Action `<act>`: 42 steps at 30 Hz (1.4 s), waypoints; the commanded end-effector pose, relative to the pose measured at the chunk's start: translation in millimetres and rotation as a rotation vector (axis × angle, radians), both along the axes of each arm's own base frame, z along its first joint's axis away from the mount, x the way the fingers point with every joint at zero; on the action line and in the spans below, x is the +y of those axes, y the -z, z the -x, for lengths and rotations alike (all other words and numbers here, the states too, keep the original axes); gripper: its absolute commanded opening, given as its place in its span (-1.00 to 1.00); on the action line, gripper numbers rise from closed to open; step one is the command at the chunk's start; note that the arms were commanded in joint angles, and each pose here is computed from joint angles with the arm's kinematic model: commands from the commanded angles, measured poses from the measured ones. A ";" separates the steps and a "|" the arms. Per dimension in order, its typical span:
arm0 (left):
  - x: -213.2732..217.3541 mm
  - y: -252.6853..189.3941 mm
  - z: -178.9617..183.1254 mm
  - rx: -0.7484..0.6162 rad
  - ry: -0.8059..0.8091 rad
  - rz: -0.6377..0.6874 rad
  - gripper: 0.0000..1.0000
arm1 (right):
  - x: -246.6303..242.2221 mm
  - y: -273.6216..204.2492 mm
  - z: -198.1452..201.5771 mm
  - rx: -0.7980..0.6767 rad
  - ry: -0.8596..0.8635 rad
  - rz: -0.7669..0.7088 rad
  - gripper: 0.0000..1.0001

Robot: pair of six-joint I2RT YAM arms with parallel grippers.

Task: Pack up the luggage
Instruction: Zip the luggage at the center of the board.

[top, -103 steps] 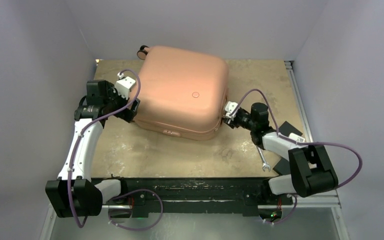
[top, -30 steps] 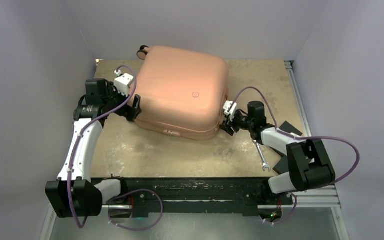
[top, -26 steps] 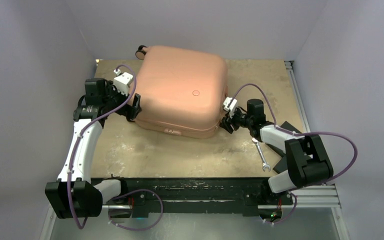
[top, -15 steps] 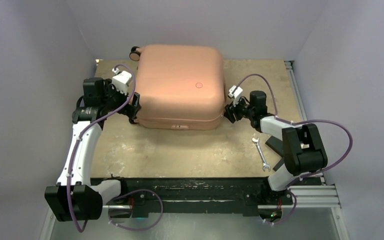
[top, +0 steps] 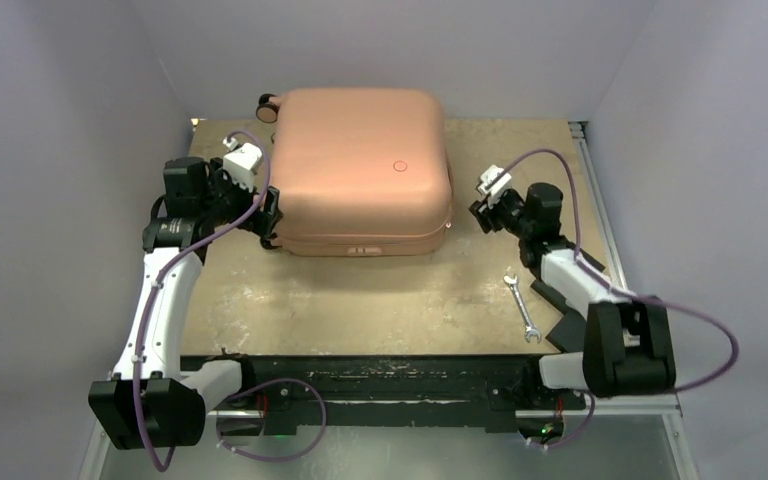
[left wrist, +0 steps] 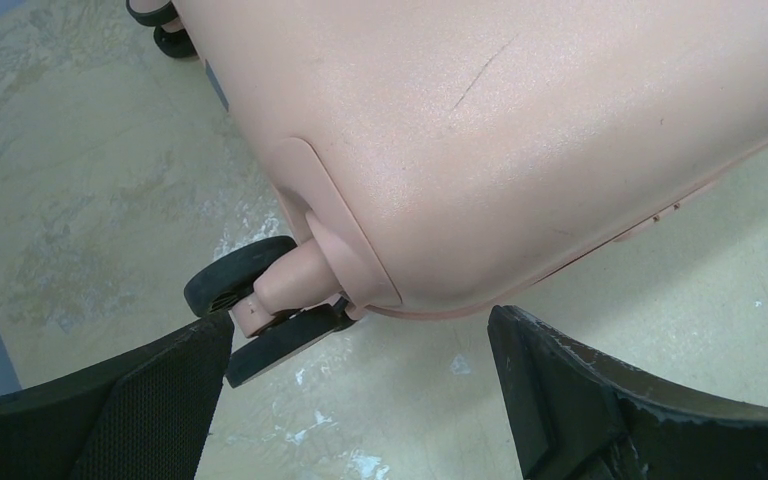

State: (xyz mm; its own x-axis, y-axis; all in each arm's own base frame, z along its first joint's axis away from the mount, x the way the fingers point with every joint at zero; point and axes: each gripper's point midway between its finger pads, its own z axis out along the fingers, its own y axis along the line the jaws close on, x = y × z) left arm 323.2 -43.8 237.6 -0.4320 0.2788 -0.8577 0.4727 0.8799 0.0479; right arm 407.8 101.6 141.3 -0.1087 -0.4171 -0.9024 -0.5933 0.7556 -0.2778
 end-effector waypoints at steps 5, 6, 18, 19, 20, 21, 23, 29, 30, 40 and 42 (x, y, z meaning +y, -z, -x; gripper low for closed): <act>-4.2 -11.1 -4.6 -0.057 0.007 0.027 0.99 | 26.1 -15.8 69.8 -0.197 -0.283 0.078 0.04; -3.1 -12.0 -5.4 -0.060 0.000 0.024 0.99 | 30.8 -11.1 75.5 -0.189 -0.322 0.077 0.04; 6.5 -8.7 -10.0 -0.060 -0.052 -0.001 0.99 | 76.2 9.7 87.4 -0.192 -0.404 0.017 -0.03; 6.7 -7.5 -10.5 -0.058 -0.053 -0.001 0.99 | 76.1 9.9 84.7 -0.197 -0.389 0.022 -0.05; 7.1 -6.7 -10.8 -0.057 -0.055 -0.001 0.99 | 76.1 10.4 82.2 -0.200 -0.373 0.025 -0.06; 7.3 -5.6 -11.0 -0.055 -0.056 -0.002 0.99 | 74.6 10.4 79.2 -0.205 -0.348 0.029 -0.07; 7.5 -3.9 -11.8 -0.052 -0.057 -0.003 0.99 | 70.9 10.4 73.4 -0.223 -0.302 0.041 -0.08; 7.2 -1.7 -14.2 -0.045 -0.057 0.001 0.99 | 66.2 10.0 65.9 -0.244 -0.248 0.040 -0.19; 7.2 -1.5 -14.3 -0.045 -0.057 0.001 0.99 | 66.8 10.0 64.9 -0.244 -0.244 0.038 -0.20; 8.7 -0.3 -15.0 -0.041 -0.064 -0.005 0.99 | 74.7 15.0 62.9 -0.252 -0.246 0.034 -0.47; 8.7 0.0 -15.1 -0.039 -0.065 -0.004 0.99 | 74.1 16.1 60.9 -0.248 -0.230 0.037 -0.52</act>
